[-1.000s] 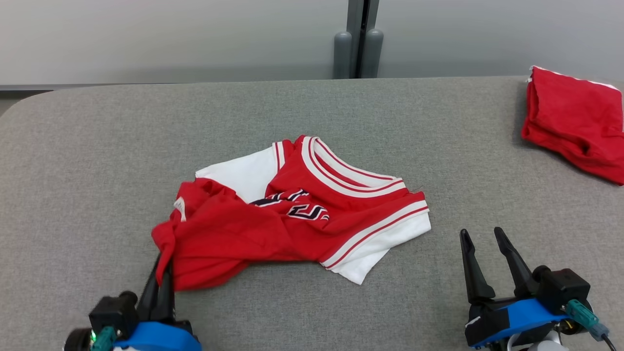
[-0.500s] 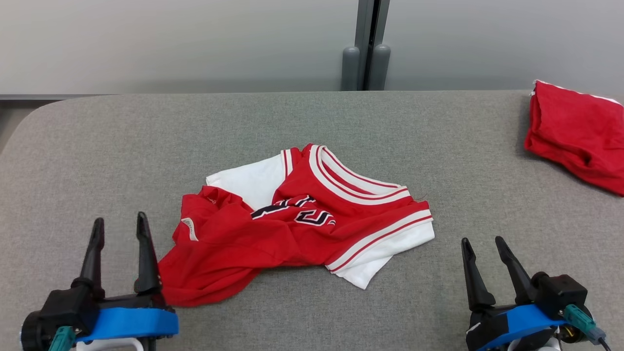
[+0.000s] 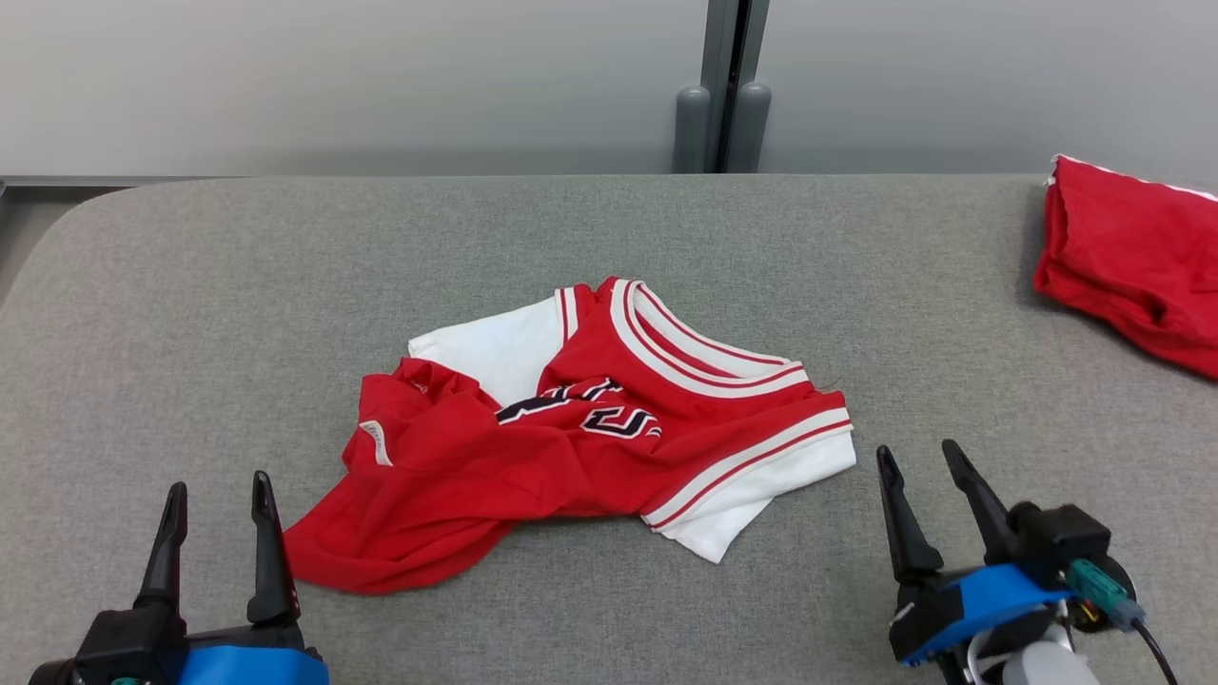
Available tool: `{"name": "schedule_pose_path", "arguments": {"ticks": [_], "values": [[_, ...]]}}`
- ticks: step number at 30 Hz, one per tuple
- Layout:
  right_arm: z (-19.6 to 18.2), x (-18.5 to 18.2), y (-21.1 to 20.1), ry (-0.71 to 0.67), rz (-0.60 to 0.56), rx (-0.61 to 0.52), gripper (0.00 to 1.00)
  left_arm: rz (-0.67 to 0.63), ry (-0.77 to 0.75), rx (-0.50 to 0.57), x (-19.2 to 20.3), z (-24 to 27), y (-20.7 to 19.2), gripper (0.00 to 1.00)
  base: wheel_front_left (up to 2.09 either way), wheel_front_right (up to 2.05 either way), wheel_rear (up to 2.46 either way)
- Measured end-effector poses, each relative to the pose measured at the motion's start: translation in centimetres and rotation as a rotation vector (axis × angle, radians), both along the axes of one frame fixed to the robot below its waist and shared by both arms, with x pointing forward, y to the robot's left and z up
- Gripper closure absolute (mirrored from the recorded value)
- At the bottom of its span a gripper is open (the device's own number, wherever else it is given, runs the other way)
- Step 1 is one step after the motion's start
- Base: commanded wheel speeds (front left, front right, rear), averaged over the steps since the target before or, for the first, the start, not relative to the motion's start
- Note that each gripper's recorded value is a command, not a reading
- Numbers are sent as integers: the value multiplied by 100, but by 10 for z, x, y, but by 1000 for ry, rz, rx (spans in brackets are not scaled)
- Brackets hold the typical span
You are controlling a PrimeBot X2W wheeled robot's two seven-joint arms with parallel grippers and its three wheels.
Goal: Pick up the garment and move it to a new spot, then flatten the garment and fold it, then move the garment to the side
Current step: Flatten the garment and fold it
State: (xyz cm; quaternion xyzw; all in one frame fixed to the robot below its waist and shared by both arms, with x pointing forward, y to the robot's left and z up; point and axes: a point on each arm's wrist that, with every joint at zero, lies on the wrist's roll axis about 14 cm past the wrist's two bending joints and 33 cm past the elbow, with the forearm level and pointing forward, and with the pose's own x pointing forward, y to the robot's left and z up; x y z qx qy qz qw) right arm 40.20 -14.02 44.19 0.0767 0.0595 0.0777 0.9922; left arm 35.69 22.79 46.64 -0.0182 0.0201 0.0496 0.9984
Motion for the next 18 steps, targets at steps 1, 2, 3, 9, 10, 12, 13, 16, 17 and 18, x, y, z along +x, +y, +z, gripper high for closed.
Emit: {"name": "schedule_pose_path", "arguments": {"ticks": [1,2,3,9,10,12,13,16,17,18], "values": [[3,5,3,-10,11,-5,0,1,2,2,0,-1,1,0,0,0,0],[6,11,7,-20,22,-13,0,3,5,5,-1,-1,1,0,0,0,0],[11,17,10,-35,34,-18,0,4,6,5,-1,-2,2,0,0,0,0],[3,40,29,-6,104,-80,0,2,-4,1,2,1,1,0,0,0,0],[-2,43,31,10,113,-89,0,5,-8,-3,3,2,2,0,0,0,0],[-7,50,34,30,121,-94,0,10,-8,-12,3,2,3,0,0,0,0],[-15,52,34,58,128,-108,0,13,-5,-15,2,1,3,0,0,0,0],[-43,49,31,154,133,-130,0,20,2,-21,3,-2,4,0,0,0,0],[-51,49,31,182,138,-138,0,23,0,-24,4,-1,4,0,0,0,0],[-56,49,32,200,141,-138,0,27,1,-25,4,-1,6,0,0,0,0]]}}
